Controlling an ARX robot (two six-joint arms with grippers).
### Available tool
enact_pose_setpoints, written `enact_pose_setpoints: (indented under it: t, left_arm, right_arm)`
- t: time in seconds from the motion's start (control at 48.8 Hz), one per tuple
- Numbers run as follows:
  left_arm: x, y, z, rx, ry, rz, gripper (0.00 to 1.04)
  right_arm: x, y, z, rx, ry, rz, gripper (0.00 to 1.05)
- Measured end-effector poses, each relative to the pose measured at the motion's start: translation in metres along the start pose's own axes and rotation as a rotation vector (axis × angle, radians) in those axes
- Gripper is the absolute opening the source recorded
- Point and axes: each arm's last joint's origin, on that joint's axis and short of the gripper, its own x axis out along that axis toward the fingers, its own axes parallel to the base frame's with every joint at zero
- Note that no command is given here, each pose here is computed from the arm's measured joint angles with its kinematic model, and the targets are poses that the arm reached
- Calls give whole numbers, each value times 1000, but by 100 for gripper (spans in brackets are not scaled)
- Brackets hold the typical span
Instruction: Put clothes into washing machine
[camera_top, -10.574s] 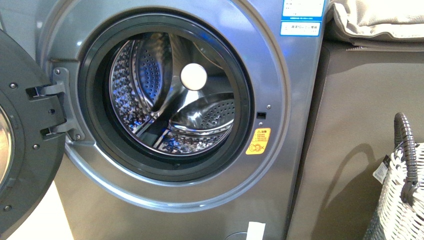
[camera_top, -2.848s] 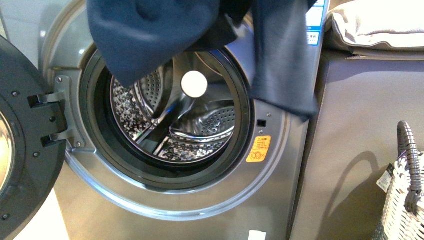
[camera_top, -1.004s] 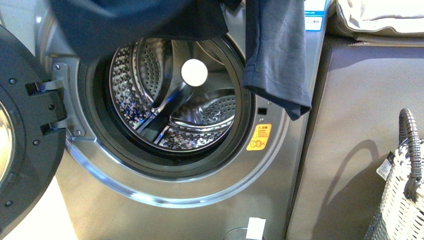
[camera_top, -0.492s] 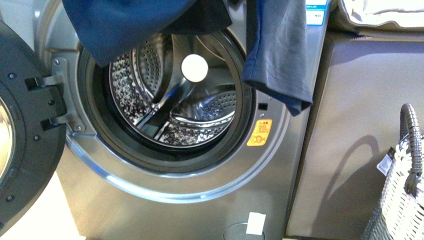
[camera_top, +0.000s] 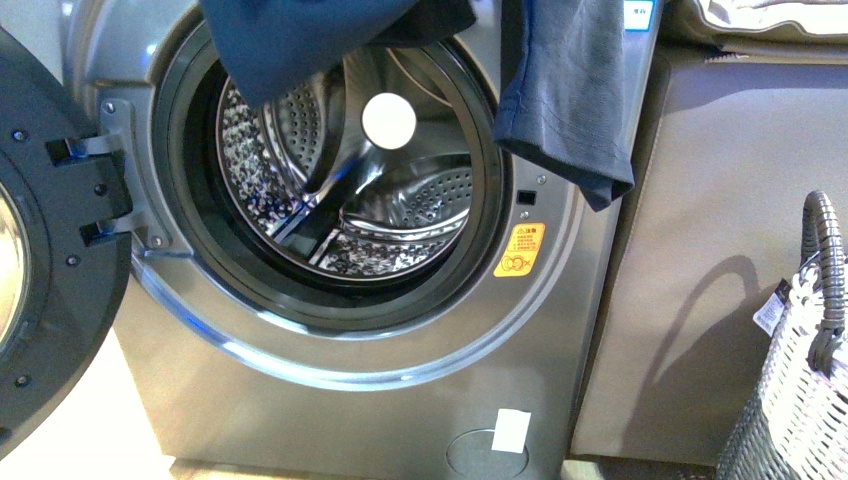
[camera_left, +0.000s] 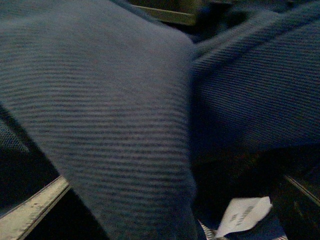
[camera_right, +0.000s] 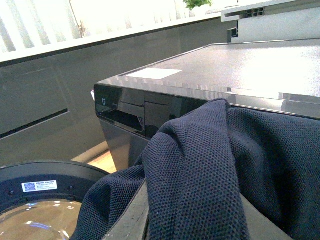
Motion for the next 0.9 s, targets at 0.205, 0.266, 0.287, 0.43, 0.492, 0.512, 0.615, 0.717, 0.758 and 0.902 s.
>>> enact_pose_setpoints:
  t: [0.205, 0.266, 0.287, 0.43, 0.492, 0.512, 0.615, 0.717, 0.758, 0.902]
  left_arm:
    - [20, -18, -8, -16, 26, -49, 98]
    - [29, -17, -9, -8, 20, -35, 98]
    - [32, -15, -10, -5, 16, -22, 98]
    - [48, -6, -14, 5, -18, 64, 98]
    - [55, -1, -15, 11, -42, 117, 98]
    - [56, -1, -16, 12, -45, 124, 98]
    - [66, 5, -15, 24, -82, 204, 98]
    - [72, 8, -14, 33, -117, 257, 98]
    - [74, 8, -14, 34, -126, 271, 98]
    - [81, 8, -16, 28, -137, 324, 98]
  right_arm:
    - [0, -2, 0, -3, -1, -6, 22]
    - [0, -2, 0, -4, -2, -14, 22]
    - [0, -2, 0, -4, -2, -14, 22]
    - [-1, -3, 0, -5, -3, -16, 22]
    - [-1, -3, 0, -5, -3, -16, 22]
    - [-1, -3, 0, -5, -3, -16, 22]
    - [-1, -2, 1, -4, -3, -15, 22]
    - [-1, -2, 1, -4, -4, -14, 22]
    - [-1, -2, 1, -4, -4, -14, 22]
    - [-1, -2, 1, -5, -4, -14, 22]
